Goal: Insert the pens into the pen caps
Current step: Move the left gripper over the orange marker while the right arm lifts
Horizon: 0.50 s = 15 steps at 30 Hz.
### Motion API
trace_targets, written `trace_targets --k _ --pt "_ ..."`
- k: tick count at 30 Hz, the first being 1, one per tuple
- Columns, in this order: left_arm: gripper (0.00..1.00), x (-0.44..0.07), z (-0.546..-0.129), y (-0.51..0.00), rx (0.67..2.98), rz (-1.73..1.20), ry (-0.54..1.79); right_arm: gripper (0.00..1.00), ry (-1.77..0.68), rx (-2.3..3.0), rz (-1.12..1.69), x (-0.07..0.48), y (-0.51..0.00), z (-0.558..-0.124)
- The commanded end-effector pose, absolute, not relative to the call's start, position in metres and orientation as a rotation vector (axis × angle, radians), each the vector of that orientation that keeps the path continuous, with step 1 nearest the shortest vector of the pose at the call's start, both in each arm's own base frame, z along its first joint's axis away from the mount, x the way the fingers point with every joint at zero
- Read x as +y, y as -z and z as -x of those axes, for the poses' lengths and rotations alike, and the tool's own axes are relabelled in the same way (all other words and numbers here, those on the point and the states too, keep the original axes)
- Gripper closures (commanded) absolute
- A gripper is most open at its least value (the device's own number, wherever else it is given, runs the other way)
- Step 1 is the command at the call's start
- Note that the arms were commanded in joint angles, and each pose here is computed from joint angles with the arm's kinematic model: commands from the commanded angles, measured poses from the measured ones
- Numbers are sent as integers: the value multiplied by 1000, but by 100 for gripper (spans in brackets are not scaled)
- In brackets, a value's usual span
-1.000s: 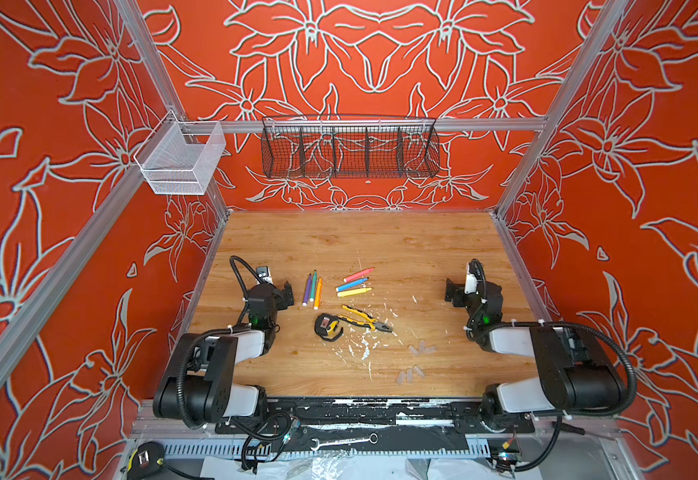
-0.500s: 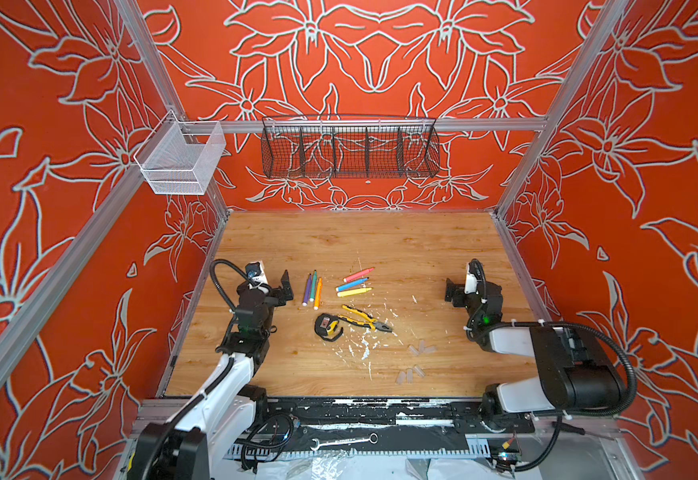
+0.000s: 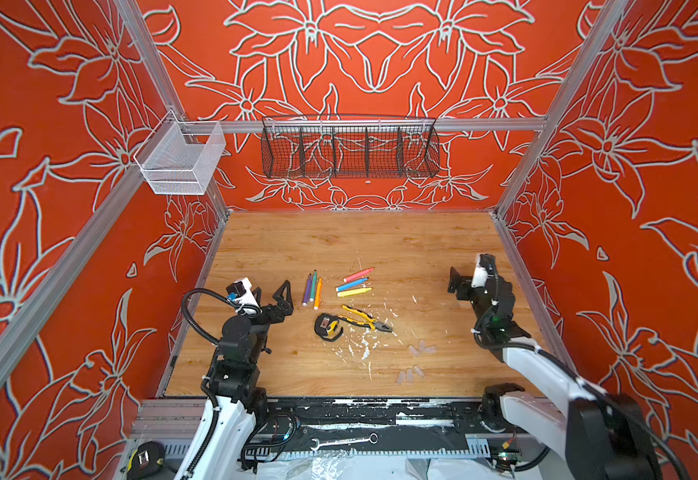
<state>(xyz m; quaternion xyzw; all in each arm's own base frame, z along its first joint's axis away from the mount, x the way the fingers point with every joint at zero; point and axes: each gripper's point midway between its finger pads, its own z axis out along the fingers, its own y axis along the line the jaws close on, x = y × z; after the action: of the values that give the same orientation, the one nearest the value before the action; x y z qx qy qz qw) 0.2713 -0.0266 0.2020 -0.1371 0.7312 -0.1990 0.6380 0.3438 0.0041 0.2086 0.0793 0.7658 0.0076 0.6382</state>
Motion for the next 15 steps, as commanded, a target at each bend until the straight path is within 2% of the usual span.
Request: trace_targets --k 1,5,7,10,12,13,15 --pt "3 -51 -265 -209 1664 246 631 3 -221 1808 -319 13 -217 -318" --pt "3 -48 -262 -200 1714 343 665 3 -555 1764 82 85 -258 -297" --pt "3 -42 -261 -195 1763 400 639 3 -623 1749 46 88 -263 -292" --pt "3 -53 -264 -193 1831 342 663 3 -588 1752 -210 59 -246 -288" --pt "1 -63 -265 -192 1902 277 679 3 -676 1703 -5 85 -251 -277" --pt "6 -65 -266 -191 1942 267 675 3 -717 1684 46 94 -250 -275" --pt "8 -62 -270 -184 2015 301 641 3 -691 1738 -73 82 -230 -285"
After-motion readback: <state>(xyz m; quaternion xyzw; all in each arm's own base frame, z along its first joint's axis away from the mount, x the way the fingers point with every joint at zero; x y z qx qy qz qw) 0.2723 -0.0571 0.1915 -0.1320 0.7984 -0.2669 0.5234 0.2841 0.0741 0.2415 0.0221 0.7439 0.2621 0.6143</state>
